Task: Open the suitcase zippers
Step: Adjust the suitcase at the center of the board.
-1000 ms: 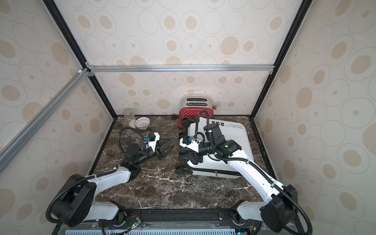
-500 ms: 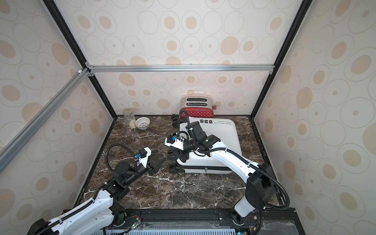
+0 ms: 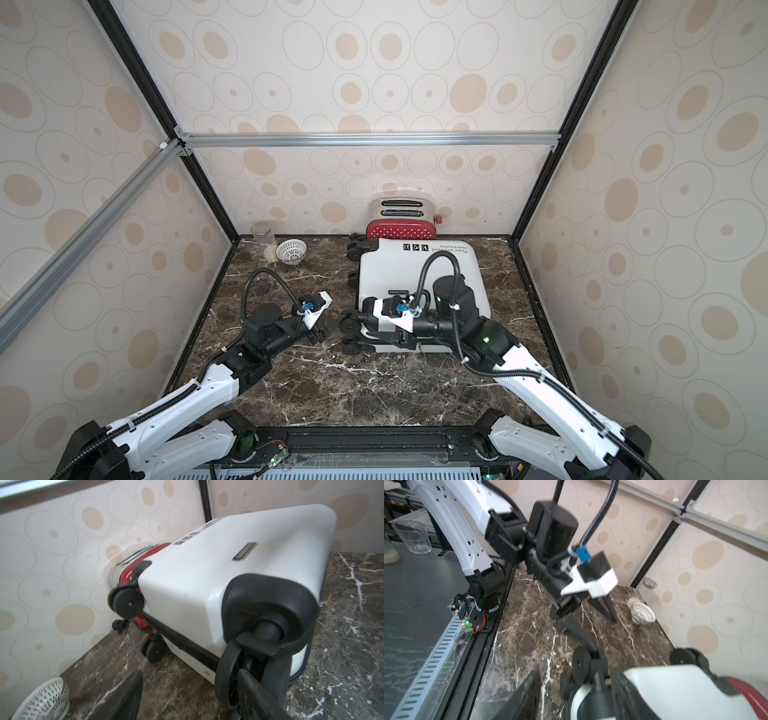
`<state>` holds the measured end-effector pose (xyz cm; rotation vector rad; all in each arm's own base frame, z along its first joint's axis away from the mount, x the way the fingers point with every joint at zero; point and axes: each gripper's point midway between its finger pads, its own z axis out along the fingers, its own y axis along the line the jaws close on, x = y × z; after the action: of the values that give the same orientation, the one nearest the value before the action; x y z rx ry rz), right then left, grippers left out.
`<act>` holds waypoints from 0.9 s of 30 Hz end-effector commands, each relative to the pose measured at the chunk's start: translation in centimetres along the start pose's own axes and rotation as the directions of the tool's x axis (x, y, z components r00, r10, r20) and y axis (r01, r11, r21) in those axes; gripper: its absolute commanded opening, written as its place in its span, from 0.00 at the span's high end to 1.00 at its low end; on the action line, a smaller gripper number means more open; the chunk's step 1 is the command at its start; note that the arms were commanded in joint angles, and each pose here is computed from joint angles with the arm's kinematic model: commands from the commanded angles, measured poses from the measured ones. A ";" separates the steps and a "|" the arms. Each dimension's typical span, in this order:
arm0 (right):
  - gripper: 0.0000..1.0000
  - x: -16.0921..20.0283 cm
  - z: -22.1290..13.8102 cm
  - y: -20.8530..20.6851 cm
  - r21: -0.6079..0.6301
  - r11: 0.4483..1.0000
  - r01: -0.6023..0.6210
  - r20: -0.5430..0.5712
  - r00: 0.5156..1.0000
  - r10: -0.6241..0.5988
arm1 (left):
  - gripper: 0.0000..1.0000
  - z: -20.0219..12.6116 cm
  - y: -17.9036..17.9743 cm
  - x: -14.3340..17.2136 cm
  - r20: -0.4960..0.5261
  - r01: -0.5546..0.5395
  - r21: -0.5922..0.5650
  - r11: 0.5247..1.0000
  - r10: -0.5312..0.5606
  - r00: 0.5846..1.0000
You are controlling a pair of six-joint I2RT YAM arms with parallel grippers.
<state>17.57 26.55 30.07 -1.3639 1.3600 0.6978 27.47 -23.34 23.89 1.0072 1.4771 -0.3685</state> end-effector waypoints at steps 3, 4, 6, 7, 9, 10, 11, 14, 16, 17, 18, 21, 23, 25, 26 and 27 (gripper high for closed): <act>0.49 8.7 -2.1 2.0 0.151 0.966 -0.209 -0.187 0.954 0.236 | 0.26 -0.9 -4.0 -0.1 0.006 -0.146 0.238 0.960 0.148 0.989; 0.50 9.9 -2.6 2.3 0.186 0.954 -0.234 -0.200 0.942 0.270 | 0.24 -1.1 -4.3 0.0 0.011 -0.156 0.248 0.956 0.158 0.987; 0.53 11.9 -3.7 2.4 0.272 0.924 -0.269 -0.206 0.922 0.329 | 0.21 -1.1 -4.7 0.4 0.019 -0.178 0.256 0.950 0.179 0.984; 0.53 13.0 -4.2 2.3 0.319 0.905 -0.283 -0.206 0.911 0.357 | 0.21 -0.8 -4.5 0.7 0.014 -0.187 0.248 0.950 0.189 0.982; 0.57 13.8 -4.8 2.3 0.364 0.884 -0.293 -0.187 0.907 0.378 | 0.20 -0.1 -3.9 1.1 -0.010 -0.184 0.221 0.958 0.191 0.982; 0.57 13.4 -5.2 2.2 0.377 0.876 -0.300 -0.165 0.909 0.383 | 0.20 0.4 -3.4 1.2 -0.022 -0.183 0.202 0.962 0.192 0.981; 0.58 13.4 -5.7 1.6 0.420 0.854 -0.306 -0.148 0.906 0.397 | 0.20 0.8 -2.9 1.3 -0.030 -0.181 0.184 0.966 0.190 0.981; 0.57 15.1 -7.0 0.2 0.551 0.762 -0.340 -0.116 0.873 0.474 | 0.20 1.8 -2.8 0.9 -0.009 -0.194 0.193 0.962 0.199 0.980; 0.58 15.4 -7.4 -0.1 0.582 0.736 -0.346 -0.109 0.863 0.493 | 0.20 2.3 -3.0 0.9 -0.002 -0.198 0.219 0.955 0.203 0.979; 0.58 15.5 -7.7 -0.5 0.607 0.717 -0.344 -0.103 0.860 0.500 | 0.21 2.6 -3.3 0.9 0.001 -0.197 0.236 0.952 0.202 0.979; 0.58 15.7 -7.9 -0.9 0.627 0.701 -0.341 -0.099 0.857 0.506 | 0.21 2.8 -3.5 1.1 0.002 -0.194 0.252 0.948 0.200 0.980; 0.58 16.0 -7.9 -1.2 0.644 0.688 -0.335 -0.111 0.849 0.517 | 0.24 3.3 -4.2 0.8 0.022 -0.178 0.301 0.937 0.180 0.983; 0.58 15.9 -7.6 -1.3 0.641 0.686 -0.343 -0.103 0.848 0.520 | 0.26 3.7 -4.4 0.6 0.036 -0.174 0.317 0.932 0.171 0.985; 0.58 15.3 -7.1 -1.4 0.619 0.699 -0.357 -0.072 0.861 0.504 | 0.37 3.9 -4.8 0.2 0.059 -0.169 0.345 0.923 0.158 0.986; 0.58 15.1 -6.8 -1.4 0.610 0.704 -0.363 -0.055 0.867 0.495 | 0.46 4.0 -5.0 0.0 0.066 -0.166 0.366 0.916 0.152 0.986; 0.58 14.9 -6.5 -1.4 0.600 0.709 -0.371 -0.037 0.872 0.488 | 0.59 4.0 -5.3 -0.1 0.067 -0.166 0.385 0.908 0.152 0.986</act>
<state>19.70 14.50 18.18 -0.6576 1.9372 0.3435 26.57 -27.96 19.03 1.3855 1.4158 -0.5130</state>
